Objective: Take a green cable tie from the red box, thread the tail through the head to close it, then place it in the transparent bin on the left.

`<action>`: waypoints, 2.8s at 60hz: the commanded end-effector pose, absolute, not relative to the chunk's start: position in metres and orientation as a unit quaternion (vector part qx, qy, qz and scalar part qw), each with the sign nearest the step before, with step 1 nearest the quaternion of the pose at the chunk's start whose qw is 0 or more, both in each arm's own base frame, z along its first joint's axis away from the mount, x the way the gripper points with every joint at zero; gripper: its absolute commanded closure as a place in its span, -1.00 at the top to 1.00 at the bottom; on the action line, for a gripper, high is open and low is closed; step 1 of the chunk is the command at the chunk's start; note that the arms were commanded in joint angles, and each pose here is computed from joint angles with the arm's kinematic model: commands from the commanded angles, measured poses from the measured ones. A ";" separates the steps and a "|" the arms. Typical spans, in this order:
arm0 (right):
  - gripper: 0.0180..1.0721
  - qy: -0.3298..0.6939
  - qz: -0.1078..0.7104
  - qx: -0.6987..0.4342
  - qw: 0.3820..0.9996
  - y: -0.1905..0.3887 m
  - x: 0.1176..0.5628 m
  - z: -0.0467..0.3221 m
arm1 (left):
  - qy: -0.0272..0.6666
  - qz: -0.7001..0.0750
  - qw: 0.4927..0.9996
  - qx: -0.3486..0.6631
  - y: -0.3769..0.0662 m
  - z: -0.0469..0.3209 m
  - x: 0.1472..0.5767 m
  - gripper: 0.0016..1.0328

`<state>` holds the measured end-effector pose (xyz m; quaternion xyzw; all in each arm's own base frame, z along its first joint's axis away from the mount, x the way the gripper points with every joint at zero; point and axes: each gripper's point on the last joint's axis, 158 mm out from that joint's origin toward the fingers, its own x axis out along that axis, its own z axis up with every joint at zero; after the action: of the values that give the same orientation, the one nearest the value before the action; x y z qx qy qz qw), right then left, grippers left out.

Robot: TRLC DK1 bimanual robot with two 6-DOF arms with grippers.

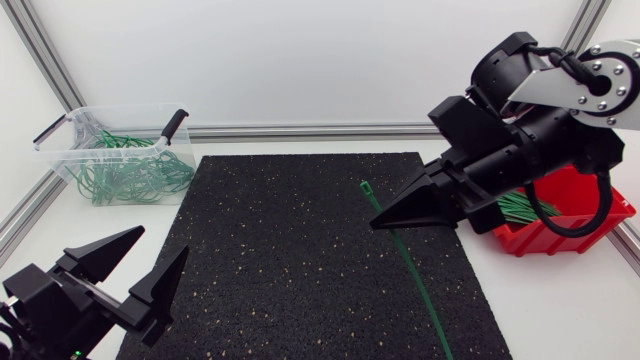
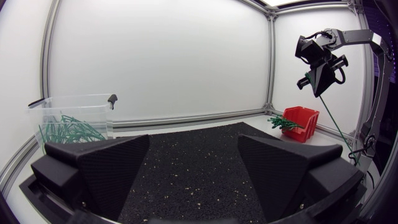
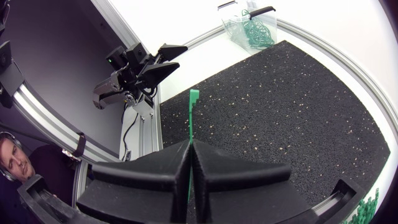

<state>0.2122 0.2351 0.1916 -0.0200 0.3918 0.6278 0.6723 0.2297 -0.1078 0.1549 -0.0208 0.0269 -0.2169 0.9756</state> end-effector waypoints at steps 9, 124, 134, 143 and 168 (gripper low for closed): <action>-0.89 0.408 0.647 -0.003 0.644 0.253 0.210 0.185 | 0.059 -0.218 0.974 -0.022 -0.107 0.151 0.226 0.92; -0.89 0.333 0.630 0.056 0.699 0.304 0.248 0.168 | 0.280 -0.618 0.726 -0.113 -0.244 0.220 0.256 0.90; -0.89 0.318 0.634 0.059 0.703 0.306 0.245 0.178 | 0.275 -0.650 0.701 -0.105 -0.264 0.222 0.250 0.90; -0.89 0.308 0.633 0.066 0.707 0.306 0.245 0.189 | 0.281 -0.664 0.686 -0.102 -0.280 0.220 0.251 0.89; -0.89 0.308 0.621 0.097 0.714 0.303 0.248 0.189 | 0.284 -0.665 0.675 -0.146 -0.300 0.237 0.259 0.60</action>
<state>0.2512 0.3057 0.1931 0.0853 0.2982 0.6265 0.7151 0.2560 -0.2951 0.2310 -0.1282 0.2749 -0.6645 0.6830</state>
